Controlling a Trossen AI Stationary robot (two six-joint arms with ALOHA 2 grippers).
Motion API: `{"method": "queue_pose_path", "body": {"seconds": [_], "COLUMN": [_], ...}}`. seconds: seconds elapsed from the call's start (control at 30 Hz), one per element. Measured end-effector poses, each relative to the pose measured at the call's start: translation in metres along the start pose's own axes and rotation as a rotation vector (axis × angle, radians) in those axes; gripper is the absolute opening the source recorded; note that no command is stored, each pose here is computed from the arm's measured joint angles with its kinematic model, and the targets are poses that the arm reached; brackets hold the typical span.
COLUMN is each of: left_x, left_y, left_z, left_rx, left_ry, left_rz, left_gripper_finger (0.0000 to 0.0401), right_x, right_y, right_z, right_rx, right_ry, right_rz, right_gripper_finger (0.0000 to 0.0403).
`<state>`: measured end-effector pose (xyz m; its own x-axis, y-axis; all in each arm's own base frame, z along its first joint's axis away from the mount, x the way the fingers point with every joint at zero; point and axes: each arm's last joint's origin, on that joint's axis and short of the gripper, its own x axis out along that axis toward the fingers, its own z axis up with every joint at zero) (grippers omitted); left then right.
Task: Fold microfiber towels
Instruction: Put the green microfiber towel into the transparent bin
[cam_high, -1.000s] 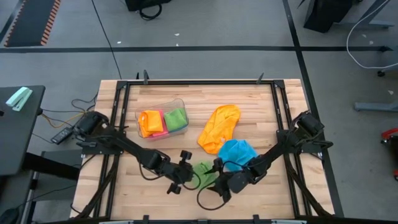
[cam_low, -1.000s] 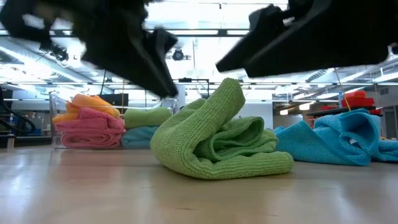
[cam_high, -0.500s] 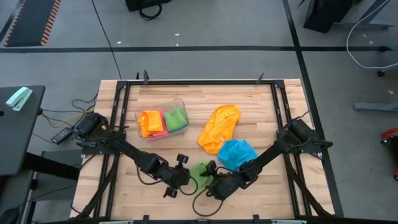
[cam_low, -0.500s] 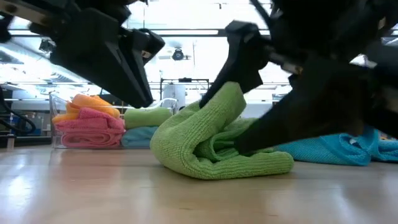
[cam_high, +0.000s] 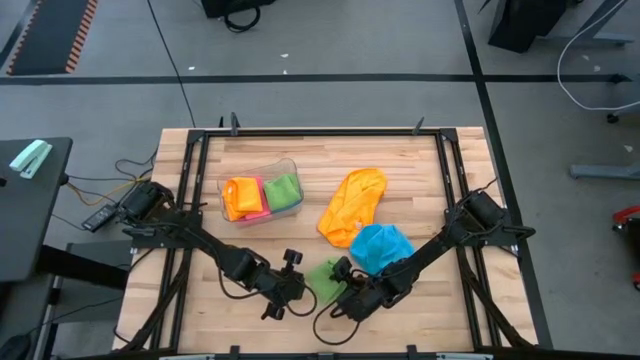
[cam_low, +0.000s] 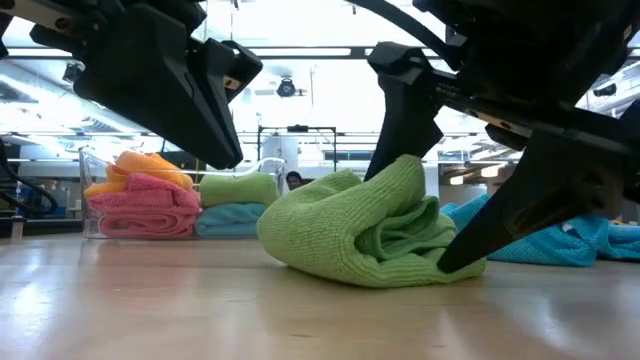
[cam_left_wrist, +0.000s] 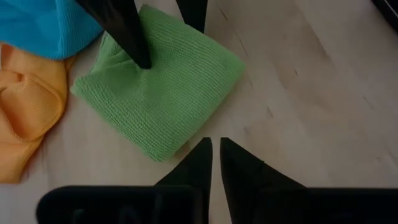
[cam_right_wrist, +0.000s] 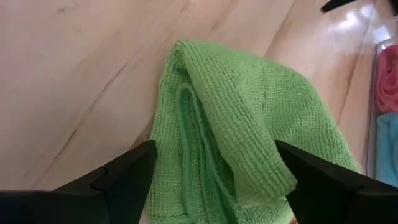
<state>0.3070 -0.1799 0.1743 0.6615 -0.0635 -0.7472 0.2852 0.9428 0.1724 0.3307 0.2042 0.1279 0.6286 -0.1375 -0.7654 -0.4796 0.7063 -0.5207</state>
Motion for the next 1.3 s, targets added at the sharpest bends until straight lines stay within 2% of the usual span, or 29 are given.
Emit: {"method": "queue_pose_path", "body": {"seconds": [0.2,0.43,0.63,0.8,0.93,1.13,1.3], "left_x": [0.0,0.0,0.0,0.0,-0.002,-0.006,-0.005], "left_y": [0.0,0.0,0.0,-0.001,-0.008,-0.015,-0.013], "left_z": [0.0,0.0,0.0,0.001,0.004,0.013,0.012], "left_rx": [-0.002,-0.007,-0.007,-0.001,0.07,0.174,0.192], "left_ry": [0.002,0.002,0.003,-0.007,-0.047,-0.148,-0.139], "left_rz": [0.001,0.0,0.0,-0.003,-0.016,-0.001,0.08], "left_gripper_finger": [0.0034,0.0031,0.0036,0.0028,0.0024,0.0043,0.0092], "right_x": [-0.001,0.003,0.006,0.007,0.007,0.005,-0.011], "right_y": [0.004,-0.002,-0.006,-0.007,-0.007,-0.01,-0.02], "right_z": [-0.004,-0.009,-0.011,-0.011,-0.011,-0.01,-0.006], "right_rx": [-0.026,-0.016,-0.01,0.039,0.056,0.12,0.172], "right_ry": [0.015,0.043,0.048,0.031,0.028,0.024,-0.01], "right_rz": [0.031,0.067,0.104,0.171,0.179,0.183,0.193], "right_gripper_finger": [0.0316,0.0257,0.0184,0.0091,0.0029,0.0016,0.0014]}}
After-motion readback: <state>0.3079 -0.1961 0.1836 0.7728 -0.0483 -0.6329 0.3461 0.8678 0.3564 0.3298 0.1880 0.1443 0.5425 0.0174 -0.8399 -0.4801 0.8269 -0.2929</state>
